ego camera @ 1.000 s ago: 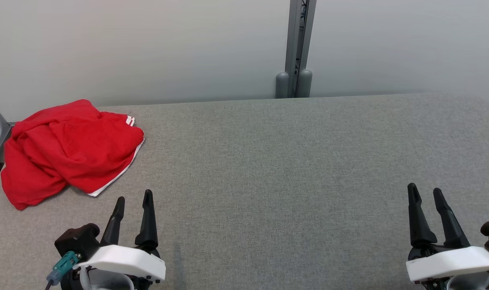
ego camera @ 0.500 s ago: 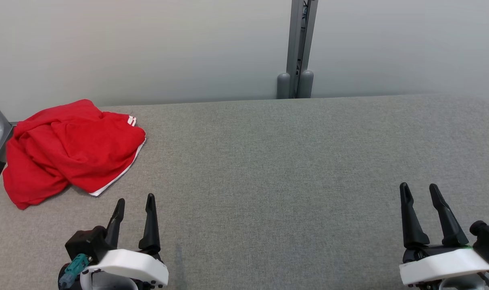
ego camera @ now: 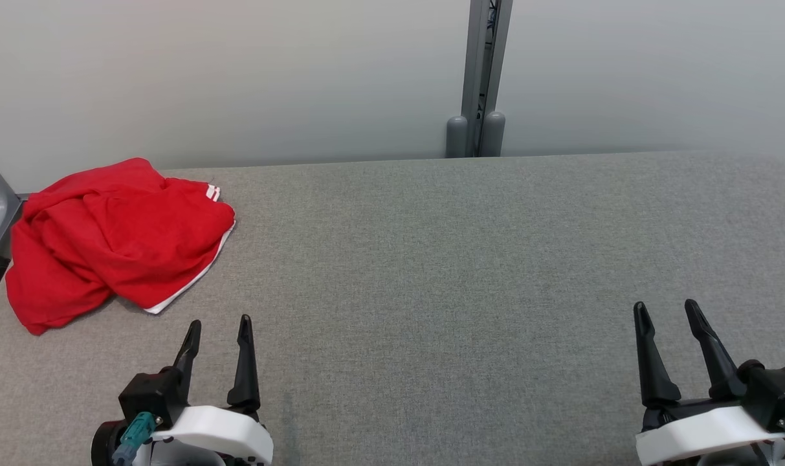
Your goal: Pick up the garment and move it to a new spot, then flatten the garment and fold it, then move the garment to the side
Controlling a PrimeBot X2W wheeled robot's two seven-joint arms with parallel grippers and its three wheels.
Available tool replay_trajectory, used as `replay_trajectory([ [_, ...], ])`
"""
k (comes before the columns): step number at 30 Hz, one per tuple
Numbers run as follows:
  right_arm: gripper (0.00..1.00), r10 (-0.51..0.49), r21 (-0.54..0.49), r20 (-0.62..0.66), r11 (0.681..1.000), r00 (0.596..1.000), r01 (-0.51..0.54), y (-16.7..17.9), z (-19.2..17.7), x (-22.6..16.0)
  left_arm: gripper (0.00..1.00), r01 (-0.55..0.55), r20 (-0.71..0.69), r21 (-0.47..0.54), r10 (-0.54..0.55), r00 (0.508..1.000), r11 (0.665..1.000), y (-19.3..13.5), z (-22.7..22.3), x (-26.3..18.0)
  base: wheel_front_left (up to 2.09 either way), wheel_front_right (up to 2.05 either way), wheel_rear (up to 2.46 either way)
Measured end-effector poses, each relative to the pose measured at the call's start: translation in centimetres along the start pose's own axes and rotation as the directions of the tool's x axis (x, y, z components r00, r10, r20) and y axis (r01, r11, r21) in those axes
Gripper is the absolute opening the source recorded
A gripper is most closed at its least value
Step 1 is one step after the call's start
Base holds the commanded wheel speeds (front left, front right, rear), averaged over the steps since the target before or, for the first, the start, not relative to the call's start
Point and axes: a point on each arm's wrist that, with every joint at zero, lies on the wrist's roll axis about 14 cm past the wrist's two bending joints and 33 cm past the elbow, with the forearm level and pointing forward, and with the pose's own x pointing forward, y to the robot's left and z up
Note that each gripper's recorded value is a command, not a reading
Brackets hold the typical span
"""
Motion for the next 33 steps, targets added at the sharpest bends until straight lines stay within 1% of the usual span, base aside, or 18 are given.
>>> replay_trajectory([
  [23,1.0,0.051,-0.146,0.017,0.988,0.999,-0.048,0.92,0.21,0.15,1.0,0.034,0.028,0.128,-0.038,0.999,0.991,-0.62,-0.05,-0.13,0.0,0.0,0.0],
  [33,1.0,0.049,-0.147,0.018,0.988,0.999,-0.045,0.83,0.24,0.13,1.0,0.034,0.025,0.13,-0.037,0.999,0.991,-0.59,-0.11,-0.13,0.0,0.0,0.0],
])
